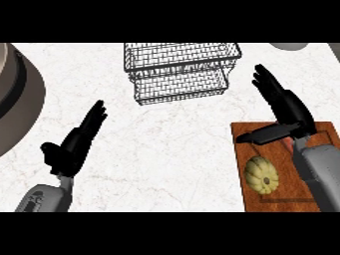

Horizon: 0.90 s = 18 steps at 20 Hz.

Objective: Pick the sweet potato from the cutting board and place it in the tiered basket

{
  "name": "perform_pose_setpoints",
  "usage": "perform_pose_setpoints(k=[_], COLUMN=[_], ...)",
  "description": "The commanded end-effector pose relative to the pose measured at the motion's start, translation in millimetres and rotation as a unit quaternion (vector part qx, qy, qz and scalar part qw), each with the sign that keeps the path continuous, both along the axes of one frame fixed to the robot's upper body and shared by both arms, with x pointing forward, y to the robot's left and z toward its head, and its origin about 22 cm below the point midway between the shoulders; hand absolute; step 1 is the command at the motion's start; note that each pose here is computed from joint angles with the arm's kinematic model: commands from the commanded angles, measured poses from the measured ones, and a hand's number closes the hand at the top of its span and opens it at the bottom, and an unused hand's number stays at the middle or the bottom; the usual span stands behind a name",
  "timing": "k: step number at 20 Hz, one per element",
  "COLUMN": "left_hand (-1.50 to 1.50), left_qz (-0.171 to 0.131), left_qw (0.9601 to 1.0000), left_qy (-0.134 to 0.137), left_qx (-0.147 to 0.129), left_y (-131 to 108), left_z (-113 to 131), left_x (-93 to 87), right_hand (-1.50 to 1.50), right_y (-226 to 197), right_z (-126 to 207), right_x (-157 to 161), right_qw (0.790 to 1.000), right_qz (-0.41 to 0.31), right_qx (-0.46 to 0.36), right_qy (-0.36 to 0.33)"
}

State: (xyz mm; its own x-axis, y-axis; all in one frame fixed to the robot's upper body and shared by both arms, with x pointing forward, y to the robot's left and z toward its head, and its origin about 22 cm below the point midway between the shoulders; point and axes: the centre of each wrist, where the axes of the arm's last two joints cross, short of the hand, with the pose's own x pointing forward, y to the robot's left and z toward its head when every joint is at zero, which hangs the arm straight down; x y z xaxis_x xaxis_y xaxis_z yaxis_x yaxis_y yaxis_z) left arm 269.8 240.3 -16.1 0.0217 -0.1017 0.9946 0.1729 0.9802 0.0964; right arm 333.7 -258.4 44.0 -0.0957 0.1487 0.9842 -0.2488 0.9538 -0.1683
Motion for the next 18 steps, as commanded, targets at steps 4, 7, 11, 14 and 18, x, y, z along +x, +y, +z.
perform_pose_setpoints(k=[4, 7, 11, 14, 18], left_hand=[0.00, 0.00, 0.00, 0.00, 0.00], left_qz=[0.002, -0.006, -0.006, -0.013, -0.012], left_qw=[0.9999, 0.9999, 0.9999, 0.9999, 0.9999], left_qy=[0.006, 0.011, 0.012, 0.009, 0.012], left_qx=[0.008, -0.003, 0.005, 0.001, 0.001], left_y=[2.5, 2.6, 2.5, -5.9, 8.1], left_z=[-1.4, -14.2, -0.7, -9.3, -5.7], left_x=[3.0, -7.4, 2.1, -8.8, -9.4], right_hand=[-1.50, -1.50, -1.50, -1.50, -1.50], right_y=[-39.0, -58.2, -55.5, -52.2, -16.0], right_z=[94.8, 127.9, 154.0, 187.0, 175.9], right_x=[0.2, 0.8, -9.7, -17.6, -36.8], right_qw=[0.977, 0.927, 0.840, 0.793, 0.784], right_qz=[0.020, 0.031, 0.085, 0.114, 0.145], right_qx=[-0.207, -0.375, -0.533, -0.594, -0.597], right_qy=[-0.042, -0.013, 0.049, 0.075, 0.094])
